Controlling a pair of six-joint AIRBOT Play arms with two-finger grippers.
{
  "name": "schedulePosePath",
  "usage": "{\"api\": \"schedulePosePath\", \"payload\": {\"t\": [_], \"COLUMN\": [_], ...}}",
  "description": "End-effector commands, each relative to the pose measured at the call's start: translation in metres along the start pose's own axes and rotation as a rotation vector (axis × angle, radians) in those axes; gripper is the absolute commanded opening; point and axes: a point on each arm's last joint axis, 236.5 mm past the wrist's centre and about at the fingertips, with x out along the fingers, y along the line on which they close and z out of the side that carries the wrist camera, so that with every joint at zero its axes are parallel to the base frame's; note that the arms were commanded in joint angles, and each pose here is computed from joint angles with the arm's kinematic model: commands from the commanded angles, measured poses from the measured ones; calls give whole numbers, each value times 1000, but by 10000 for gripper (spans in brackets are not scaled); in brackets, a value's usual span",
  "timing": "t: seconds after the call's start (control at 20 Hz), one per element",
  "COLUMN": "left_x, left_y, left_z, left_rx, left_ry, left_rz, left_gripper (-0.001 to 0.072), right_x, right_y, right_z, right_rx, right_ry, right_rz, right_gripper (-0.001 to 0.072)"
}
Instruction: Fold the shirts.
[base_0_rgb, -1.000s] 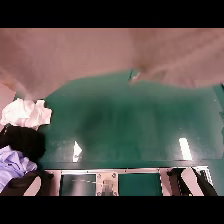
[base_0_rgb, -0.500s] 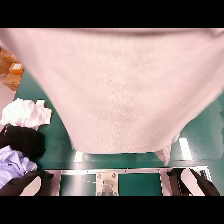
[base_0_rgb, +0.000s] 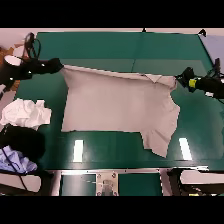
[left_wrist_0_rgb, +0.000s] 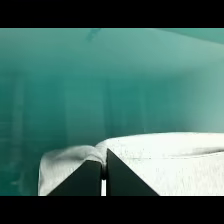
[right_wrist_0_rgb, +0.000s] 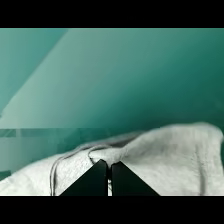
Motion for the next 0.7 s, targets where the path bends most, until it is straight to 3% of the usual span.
{"api": "schedulePosePath", "payload": {"t": [0.0, 0.05, 0.1, 0.15, 0.2, 0.3, 0.45, 0.5, 0.55, 0.65], "left_x": [32, 32, 30, 26, 20, -3, -46, -58, -68, -79], "left_y": [20, 19, 17, 11, 6, -9, 3, 13, 22, 38], "left_z": [-13, -13, -14, -16, -14, -13, -26, -36, -47, -61], "left_rx": [-62, -64, -61, -52, -48, -24, -83, -110, -135, -154], "left_ry": [-3, -1, 10, 38, 61, 136, 299, 351, 404, 467], "left_rz": [-15, -19, -30, -59, -92, -187, -218, -203, -193, -154], "left_gripper": [25, 26, 52, 366, 596, 616, 615, 615, 616, 615], "right_x": [39, 36, 30, 21, 8, -21, -71, -89, -106, -132], "right_y": [-18, -14, -8, -2, 3, 0, -57, -80, -103, -138], "right_z": [1, 5, 9, 12, 14, 9, -34, -48, -62, -95], "right_rx": [29, 19, 7, 2, 7, 16, 35, 48, 67, 135], "right_ry": [66, 71, 85, 107, 138, 213, 374, 397, 410, 445], "right_rz": [11, 22, 43, 71, 101, 134, -62, -144, -223, -311], "right_gripper": [72, 177, 190, 190, 190, 190, 191, 235, 325, 349]}}
